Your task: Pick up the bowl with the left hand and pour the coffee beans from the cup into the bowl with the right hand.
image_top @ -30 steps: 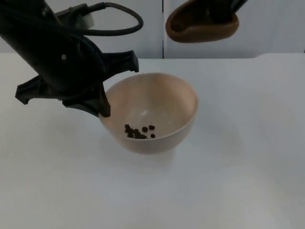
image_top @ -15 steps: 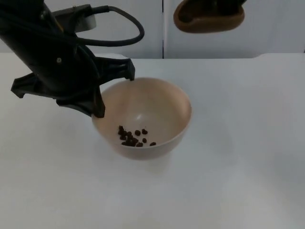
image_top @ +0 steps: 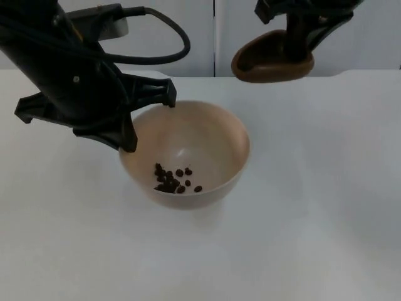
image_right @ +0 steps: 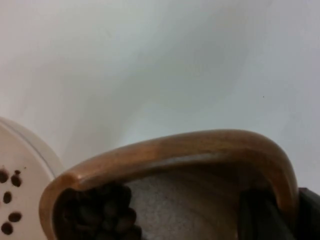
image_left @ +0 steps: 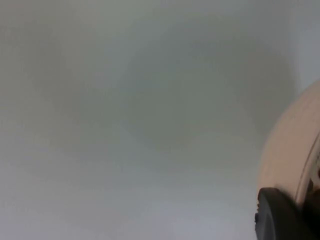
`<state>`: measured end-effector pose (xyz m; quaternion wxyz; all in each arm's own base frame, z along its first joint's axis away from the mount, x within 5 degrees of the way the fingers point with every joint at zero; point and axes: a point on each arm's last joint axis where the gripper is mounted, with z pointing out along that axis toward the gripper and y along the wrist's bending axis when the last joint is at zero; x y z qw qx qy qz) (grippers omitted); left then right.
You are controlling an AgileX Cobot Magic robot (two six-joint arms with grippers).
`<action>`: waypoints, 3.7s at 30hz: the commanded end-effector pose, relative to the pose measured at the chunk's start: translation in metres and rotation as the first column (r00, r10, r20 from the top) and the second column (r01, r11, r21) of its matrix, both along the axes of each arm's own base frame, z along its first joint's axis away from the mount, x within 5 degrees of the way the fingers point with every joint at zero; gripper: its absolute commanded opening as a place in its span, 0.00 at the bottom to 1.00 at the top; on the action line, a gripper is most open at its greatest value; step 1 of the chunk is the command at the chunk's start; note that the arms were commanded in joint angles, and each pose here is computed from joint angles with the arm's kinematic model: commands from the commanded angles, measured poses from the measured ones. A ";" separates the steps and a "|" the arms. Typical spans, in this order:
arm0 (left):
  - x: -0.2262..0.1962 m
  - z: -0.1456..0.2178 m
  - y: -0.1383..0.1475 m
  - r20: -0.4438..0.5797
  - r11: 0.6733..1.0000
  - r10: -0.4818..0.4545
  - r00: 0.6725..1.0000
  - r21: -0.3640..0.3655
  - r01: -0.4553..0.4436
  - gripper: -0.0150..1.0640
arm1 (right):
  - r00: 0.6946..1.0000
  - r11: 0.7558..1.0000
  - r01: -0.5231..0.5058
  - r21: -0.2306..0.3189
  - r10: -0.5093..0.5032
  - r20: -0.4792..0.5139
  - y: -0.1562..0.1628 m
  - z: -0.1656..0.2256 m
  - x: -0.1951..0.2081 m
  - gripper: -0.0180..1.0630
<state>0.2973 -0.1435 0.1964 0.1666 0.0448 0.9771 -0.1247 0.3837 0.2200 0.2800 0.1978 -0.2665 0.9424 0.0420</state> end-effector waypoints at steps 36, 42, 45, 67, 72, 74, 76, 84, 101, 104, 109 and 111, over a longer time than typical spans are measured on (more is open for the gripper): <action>0.007 -0.074 0.004 0.016 0.996 -0.044 0.999 0.084 0.042 0.01 | 0.986 0.987 0.163 0.008 -0.163 -0.048 -0.059 -0.151 -0.028 0.02; 0.007 -0.074 0.004 0.017 0.995 -0.047 0.999 0.086 0.046 0.01 | 0.983 0.983 0.182 0.029 -0.181 -0.033 -0.061 -0.158 -0.031 0.02; 0.007 -0.074 0.004 0.017 0.995 -0.045 0.999 0.085 0.044 0.01 | 0.981 0.981 0.191 0.032 -0.190 -0.035 -0.061 -0.158 -0.031 0.02; 0.005 -0.075 0.005 -0.006 0.995 -0.049 0.999 0.092 0.049 0.01 | 0.975 0.979 0.205 -0.023 -0.206 -0.079 -0.063 -0.182 -0.031 0.02; 0.005 -0.075 0.005 -0.006 0.995 -0.049 0.999 0.092 0.049 0.01 | 0.972 0.975 0.219 -0.022 -0.221 -0.086 -0.063 -0.182 -0.032 0.07; 0.005 -0.075 0.005 -0.007 0.995 -0.046 0.999 0.090 0.047 0.01 | 0.970 0.974 0.225 -0.020 -0.226 -0.087 -0.063 -0.182 -0.032 0.10; 0.005 -0.075 0.004 -0.009 0.995 -0.041 0.999 0.086 0.042 0.01 | 0.970 0.974 0.225 -0.019 -0.226 -0.086 -0.063 -0.182 -0.032 0.19; 0.005 -0.072 0.004 -0.001 0.996 -0.037 0.999 0.079 0.037 0.41 | 0.970 0.973 0.232 -0.006 -0.232 -0.074 -0.063 -0.180 -0.030 0.63; -0.008 0.030 0.010 0.302 0.999 -0.015 0.953 -0.044 0.030 0.85 | 0.958 0.974 0.149 0.170 -0.185 0.219 -0.069 -0.041 -0.048 0.71; -0.015 0.049 0.013 0.351 0.997 -0.019 0.936 -0.058 0.042 0.85 | 0.944 0.970 0.131 0.204 -0.185 0.274 -0.073 -0.011 -0.060 0.71; -0.031 0.086 0.020 0.464 0.994 -0.033 0.885 -0.075 0.076 0.85 | 0.905 0.963 0.078 0.258 -0.177 0.387 -0.083 0.042 -0.088 0.71; -0.039 0.101 0.024 0.507 0.992 -0.022 0.862 -0.093 0.080 0.85 | 0.888 0.958 0.069 0.280 -0.186 0.421 -0.089 0.062 -0.101 0.71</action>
